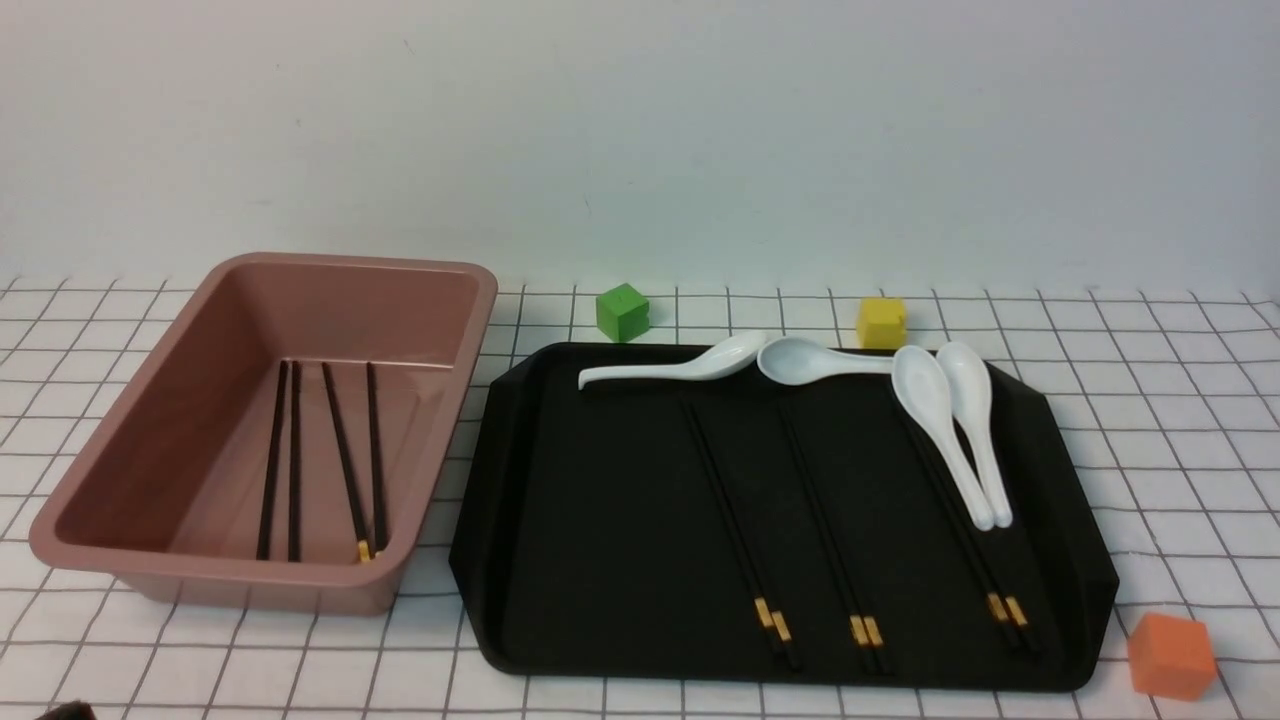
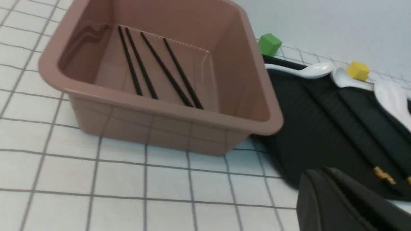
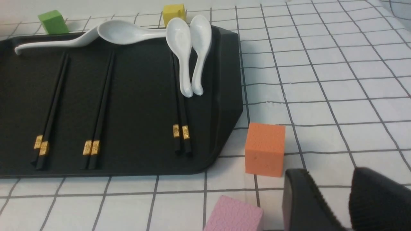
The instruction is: On white black tablecloth take chopsticks from black tray and put them in box.
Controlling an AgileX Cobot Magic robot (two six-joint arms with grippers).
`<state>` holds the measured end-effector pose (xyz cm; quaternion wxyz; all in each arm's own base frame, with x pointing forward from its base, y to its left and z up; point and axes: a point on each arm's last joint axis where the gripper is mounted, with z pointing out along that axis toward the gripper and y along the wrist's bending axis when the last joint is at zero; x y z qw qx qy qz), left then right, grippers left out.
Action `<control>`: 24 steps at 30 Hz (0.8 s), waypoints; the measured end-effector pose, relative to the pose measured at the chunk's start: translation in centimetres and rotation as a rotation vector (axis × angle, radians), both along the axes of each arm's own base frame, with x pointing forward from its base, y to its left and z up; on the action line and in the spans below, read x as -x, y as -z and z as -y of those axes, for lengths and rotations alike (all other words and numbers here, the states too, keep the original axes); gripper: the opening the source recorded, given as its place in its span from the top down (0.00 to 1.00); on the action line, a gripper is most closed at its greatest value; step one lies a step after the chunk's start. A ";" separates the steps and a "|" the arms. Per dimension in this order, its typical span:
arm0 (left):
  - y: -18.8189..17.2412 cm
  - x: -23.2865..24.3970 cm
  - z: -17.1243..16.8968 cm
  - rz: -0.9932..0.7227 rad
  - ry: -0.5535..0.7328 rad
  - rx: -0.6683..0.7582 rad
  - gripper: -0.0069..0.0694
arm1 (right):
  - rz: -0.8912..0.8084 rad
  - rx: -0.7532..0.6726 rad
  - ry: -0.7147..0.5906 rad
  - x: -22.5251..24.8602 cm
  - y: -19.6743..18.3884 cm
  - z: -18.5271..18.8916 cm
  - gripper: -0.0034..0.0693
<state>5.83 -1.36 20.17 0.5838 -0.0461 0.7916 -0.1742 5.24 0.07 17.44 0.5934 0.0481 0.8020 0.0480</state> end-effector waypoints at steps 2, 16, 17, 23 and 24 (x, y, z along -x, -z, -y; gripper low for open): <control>1.2 0.3 -0.3 0.004 -0.025 -0.014 0.93 | 0.000 0.000 0.000 0.0 0.0 0.0 0.62; 3.2 0.6 -0.9 -0.050 -0.118 -0.036 0.92 | 0.000 0.000 -0.002 0.0 0.0 0.0 0.62; 3.2 0.6 -0.9 -0.050 -0.118 -0.036 0.92 | 0.000 0.000 -0.002 0.0 0.0 0.0 0.62; 3.2 0.6 -0.9 -0.050 -0.118 -0.036 0.92 | 0.000 0.000 -0.002 0.0 0.0 0.0 0.62; 3.2 0.6 -0.9 -0.050 -0.118 -0.036 0.92 | 0.000 0.000 -0.002 0.0 0.0 0.0 0.62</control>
